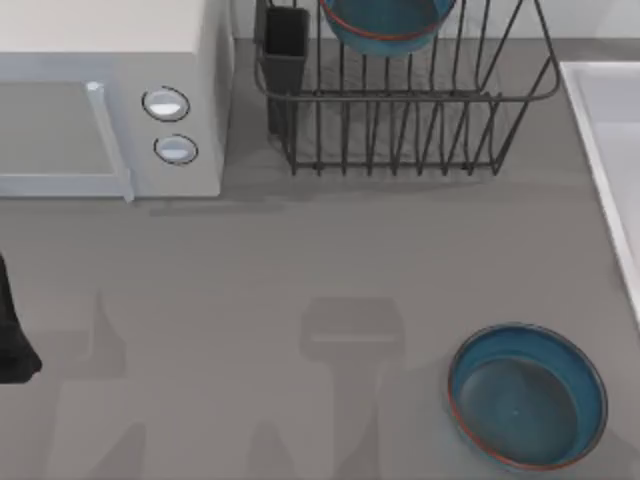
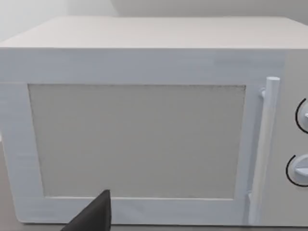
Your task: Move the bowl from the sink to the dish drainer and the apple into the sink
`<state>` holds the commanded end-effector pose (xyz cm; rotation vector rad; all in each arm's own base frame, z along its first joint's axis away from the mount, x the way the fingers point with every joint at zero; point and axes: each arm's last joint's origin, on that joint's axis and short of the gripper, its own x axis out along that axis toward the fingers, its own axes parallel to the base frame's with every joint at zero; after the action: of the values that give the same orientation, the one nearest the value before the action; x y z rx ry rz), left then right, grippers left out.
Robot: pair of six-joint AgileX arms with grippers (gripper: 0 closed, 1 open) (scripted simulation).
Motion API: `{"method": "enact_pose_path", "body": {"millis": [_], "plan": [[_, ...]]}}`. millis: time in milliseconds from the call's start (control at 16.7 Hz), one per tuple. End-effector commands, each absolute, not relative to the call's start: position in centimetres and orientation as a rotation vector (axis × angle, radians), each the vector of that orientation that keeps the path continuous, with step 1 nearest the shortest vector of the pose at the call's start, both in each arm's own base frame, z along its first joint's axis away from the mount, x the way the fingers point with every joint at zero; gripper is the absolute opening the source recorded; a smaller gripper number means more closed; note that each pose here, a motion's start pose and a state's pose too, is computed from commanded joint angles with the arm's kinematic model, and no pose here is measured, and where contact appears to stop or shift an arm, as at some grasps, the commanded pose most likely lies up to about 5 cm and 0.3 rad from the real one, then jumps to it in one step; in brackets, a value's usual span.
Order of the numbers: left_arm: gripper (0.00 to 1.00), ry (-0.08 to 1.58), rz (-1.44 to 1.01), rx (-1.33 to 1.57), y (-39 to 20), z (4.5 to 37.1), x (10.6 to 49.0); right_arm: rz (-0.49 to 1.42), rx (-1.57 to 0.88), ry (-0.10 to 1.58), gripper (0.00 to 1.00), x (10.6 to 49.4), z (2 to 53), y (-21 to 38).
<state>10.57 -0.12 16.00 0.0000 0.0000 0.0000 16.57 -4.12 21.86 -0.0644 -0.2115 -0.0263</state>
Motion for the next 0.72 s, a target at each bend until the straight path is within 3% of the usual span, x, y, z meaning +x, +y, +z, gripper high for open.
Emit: {"method": "enact_pose_path", "body": {"millis": [360, 720], "plan": [[1.0, 0.0, 0.0, 0.0, -0.1, 16.0, 10.6, -0.052, -0.002, -0.178, 1.0, 11.4, 21.4, -1.5], [1.0, 0.0, 0.0, 0.0, -0.1, 16.0, 10.6, 0.0, 0.003, -0.009, 1.0, 10.6, 16.3, -0.2]]}}
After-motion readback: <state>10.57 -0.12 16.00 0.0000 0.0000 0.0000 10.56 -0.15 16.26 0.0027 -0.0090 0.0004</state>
